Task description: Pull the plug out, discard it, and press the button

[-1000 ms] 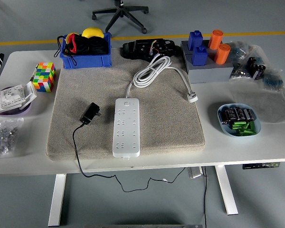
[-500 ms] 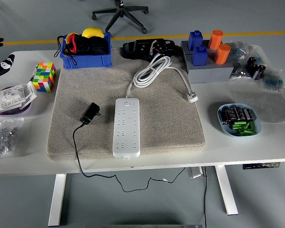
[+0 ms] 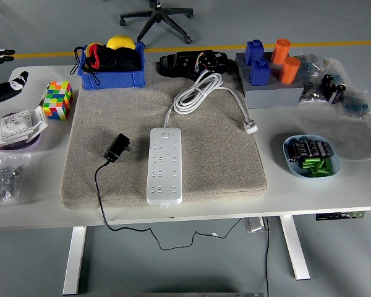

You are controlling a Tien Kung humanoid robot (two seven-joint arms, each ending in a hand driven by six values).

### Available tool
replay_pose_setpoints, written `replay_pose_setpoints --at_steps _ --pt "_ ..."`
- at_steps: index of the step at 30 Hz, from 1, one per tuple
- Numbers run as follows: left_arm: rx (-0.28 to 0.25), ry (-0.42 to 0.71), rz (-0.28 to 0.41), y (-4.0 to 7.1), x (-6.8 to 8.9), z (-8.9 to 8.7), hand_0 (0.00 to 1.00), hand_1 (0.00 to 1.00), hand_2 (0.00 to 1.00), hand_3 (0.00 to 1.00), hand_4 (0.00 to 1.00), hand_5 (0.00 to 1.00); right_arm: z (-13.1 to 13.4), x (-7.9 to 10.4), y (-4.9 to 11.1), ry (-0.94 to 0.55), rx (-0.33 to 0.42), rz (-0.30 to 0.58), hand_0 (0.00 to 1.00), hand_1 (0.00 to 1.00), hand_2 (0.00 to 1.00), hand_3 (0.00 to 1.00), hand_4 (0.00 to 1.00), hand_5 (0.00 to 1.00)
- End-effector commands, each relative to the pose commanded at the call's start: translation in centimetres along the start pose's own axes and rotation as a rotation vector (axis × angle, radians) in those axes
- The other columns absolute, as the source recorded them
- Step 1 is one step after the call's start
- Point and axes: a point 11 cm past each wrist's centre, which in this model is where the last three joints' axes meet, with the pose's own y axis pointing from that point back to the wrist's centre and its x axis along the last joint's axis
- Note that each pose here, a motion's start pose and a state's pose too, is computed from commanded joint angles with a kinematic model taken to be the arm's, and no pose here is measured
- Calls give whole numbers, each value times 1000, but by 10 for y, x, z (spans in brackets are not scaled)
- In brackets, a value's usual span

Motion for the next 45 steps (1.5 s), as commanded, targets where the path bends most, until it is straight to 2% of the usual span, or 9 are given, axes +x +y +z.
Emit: replay_pose_setpoints --at_steps 9,22,45 --pt "13 4 -12 2 -10 -2 841 854 777 789 671 230 3 2 0 -3 -8 2 745 659 646 613 653 471" --pt "24 13 11 12 -1 -10 840 853 776 789 669 229 5 -1 0 -5 -11 -5 745 659 647 615 654 471" --pt "25 27 14 9 -4 -9 838 852 776 787 667 231 2 1 0 0 -5 -4 746 660 647 612 656 472"
